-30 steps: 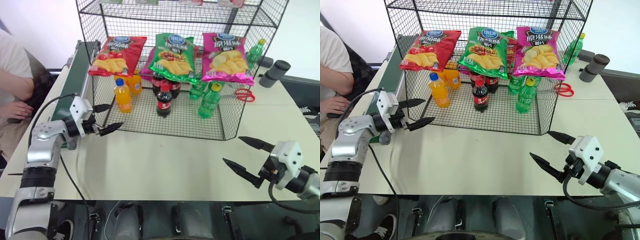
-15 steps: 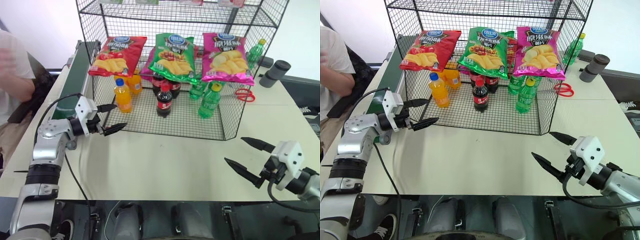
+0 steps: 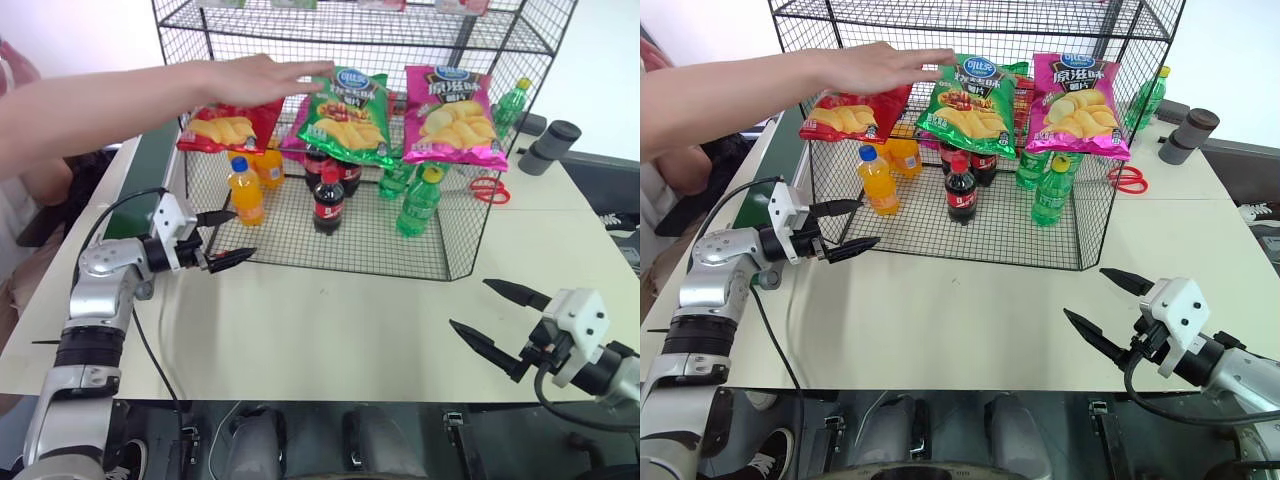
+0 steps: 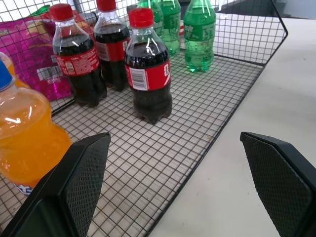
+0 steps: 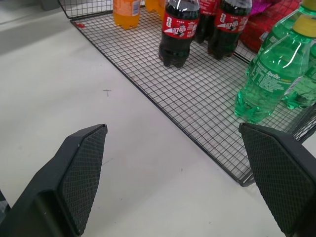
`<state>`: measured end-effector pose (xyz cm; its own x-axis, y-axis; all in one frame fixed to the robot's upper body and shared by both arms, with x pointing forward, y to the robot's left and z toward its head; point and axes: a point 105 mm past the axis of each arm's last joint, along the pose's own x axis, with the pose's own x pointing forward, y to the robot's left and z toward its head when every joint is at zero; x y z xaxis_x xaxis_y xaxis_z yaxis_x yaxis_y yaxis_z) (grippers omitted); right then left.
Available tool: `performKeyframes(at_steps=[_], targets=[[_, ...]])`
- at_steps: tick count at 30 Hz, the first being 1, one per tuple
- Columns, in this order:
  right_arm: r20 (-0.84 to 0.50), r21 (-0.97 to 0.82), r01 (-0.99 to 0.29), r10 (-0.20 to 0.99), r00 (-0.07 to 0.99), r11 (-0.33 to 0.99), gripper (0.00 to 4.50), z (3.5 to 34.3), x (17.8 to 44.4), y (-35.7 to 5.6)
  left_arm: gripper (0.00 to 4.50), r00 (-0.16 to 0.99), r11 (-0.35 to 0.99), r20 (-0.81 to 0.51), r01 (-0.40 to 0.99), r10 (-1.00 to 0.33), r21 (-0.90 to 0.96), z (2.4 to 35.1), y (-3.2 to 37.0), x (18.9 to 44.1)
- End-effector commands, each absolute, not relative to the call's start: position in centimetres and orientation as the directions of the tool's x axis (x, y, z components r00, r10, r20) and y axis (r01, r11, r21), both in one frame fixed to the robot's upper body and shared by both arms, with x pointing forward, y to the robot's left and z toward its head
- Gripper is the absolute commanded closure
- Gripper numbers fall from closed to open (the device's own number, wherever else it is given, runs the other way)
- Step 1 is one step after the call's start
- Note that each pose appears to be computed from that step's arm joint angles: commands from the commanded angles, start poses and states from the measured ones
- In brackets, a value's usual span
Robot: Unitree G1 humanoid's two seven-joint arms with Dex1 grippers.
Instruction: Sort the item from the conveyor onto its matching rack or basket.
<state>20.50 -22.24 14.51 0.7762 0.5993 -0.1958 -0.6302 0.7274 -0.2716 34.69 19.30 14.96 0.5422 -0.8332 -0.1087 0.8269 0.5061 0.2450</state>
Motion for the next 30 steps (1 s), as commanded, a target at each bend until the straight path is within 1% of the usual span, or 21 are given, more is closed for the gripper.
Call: performKeyframes(at_steps=[1,11,15,22,27,30], targets=[[-0.166,-0.31,-0.62,0.601,0.782,0.721,0.04,15.3,20.4,-22.1,0.0,0.54,0.5,-0.096,0.822,-0.836,0.272,15.7,19.2,34.7],[-0.168,-0.302,-0.625,0.605,0.778,0.72,0.04,15.0,20.4,-22.3,0.0,0.551,0.51,-0.085,0.813,-0.83,0.283,16.1,19.3,34.7],[-0.162,-0.304,-0.631,0.614,0.773,0.714,0.04,15.2,20.6,-22.1,0.0,0.534,0.501,-0.073,0.826,-0.842,0.259,16.0,19.3,34.0],[-0.149,-0.276,-0.642,0.628,0.764,0.715,0.04,15.3,20.5,-21.8,0.0,0.523,0.496,-0.08,0.839,-0.849,0.225,16.0,19.6,33.7],[-0.146,-0.284,-0.639,0.627,0.765,0.714,0.04,15.4,20.6,-21.6,0.0,0.524,0.494,-0.084,0.837,-0.848,0.236,16.0,19.4,33.7],[-0.142,-0.281,-0.644,0.633,0.761,0.711,0.04,15.4,20.7,-21.4,0.0,0.518,0.486,-0.108,0.844,-0.849,0.226,15.7,19.4,33.5]])
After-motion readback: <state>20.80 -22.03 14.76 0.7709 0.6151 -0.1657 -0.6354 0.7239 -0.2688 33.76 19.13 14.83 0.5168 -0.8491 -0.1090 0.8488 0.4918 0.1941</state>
